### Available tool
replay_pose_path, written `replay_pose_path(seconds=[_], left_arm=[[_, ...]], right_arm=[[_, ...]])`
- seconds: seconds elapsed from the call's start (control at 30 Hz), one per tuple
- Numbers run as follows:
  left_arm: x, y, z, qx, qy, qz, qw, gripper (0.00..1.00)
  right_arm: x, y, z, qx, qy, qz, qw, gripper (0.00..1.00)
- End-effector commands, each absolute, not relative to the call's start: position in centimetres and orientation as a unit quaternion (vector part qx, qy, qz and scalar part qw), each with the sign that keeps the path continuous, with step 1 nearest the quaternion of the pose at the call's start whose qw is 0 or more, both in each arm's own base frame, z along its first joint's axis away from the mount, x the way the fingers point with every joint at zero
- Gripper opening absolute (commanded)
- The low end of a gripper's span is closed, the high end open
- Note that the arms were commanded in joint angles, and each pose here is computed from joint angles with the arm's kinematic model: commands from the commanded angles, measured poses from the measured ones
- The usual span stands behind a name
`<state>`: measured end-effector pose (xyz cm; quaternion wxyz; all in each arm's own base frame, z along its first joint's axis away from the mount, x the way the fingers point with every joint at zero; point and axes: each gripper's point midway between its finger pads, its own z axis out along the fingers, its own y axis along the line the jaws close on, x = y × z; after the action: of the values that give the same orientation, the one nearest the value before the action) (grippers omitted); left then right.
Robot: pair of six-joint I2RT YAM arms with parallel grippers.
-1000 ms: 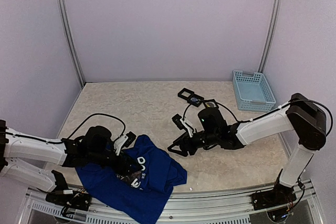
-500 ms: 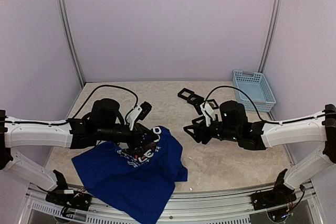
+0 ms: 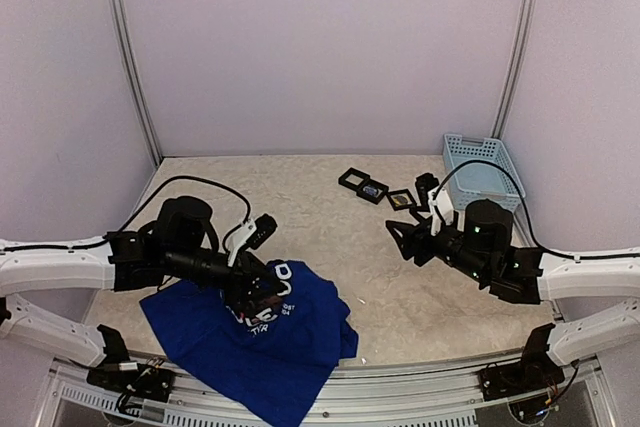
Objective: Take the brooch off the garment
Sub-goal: Adjust the crumpled clothing at the center of the board.
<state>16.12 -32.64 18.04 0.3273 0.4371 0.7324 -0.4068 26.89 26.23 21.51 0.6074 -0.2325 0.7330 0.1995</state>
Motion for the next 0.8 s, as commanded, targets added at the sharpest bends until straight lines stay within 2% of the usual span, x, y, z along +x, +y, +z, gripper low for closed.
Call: replay_pose_path(seconds=[0.0, 0.03, 0.13, 0.17, 0.3, 0.43, 0.57, 0.77], left_arm=[[11.2, -29.2, 9.9, 0.363, 0.821, -0.384, 0.214, 0.25], [10.3, -29.0, 9.2, 0.358, 0.826, -0.385, 0.203, 0.3], [9.6, -28.0, 7.5, 0.33, 0.854, -0.345, 0.205, 0.68], [10.0, -27.6, 7.5, 0.316, 0.862, -0.332, 0.217, 0.76], [12.3, -26.7, 10.1, 0.265, 0.866, -0.319, 0.279, 0.98], [14.6, -26.6, 14.1, 0.25, 0.843, -0.346, 0.326, 0.99], [18.0, -25.4, 14.7, 0.217, 0.851, -0.34, 0.337, 0.99], [20.3, -27.0, 13.3, 0.225, 0.86, -0.339, 0.308, 0.99]], right_arm=[[26.5, 28.3, 20.8, -0.277, 0.731, 0.219, 0.585, 0.64], [26.3, 29.1, 20.5, -0.29, 0.732, 0.227, 0.574, 0.63], [25.3, 31.6, 19.5, -0.345, 0.724, 0.25, 0.543, 0.59], [24.7, 32.4, 19.1, -0.362, 0.719, 0.256, 0.535, 0.6], [22.9, 35.3, 17.3, -0.423, 0.711, 0.281, 0.487, 0.59], [21.7, 37.6, 14.6, -0.472, 0.707, 0.281, 0.447, 0.59], [20.2, 39.2, 13.3, -0.502, 0.695, 0.301, 0.417, 0.58], [21.6, 37.8, 14.3, -0.472, 0.707, 0.263, 0.457, 0.58]])
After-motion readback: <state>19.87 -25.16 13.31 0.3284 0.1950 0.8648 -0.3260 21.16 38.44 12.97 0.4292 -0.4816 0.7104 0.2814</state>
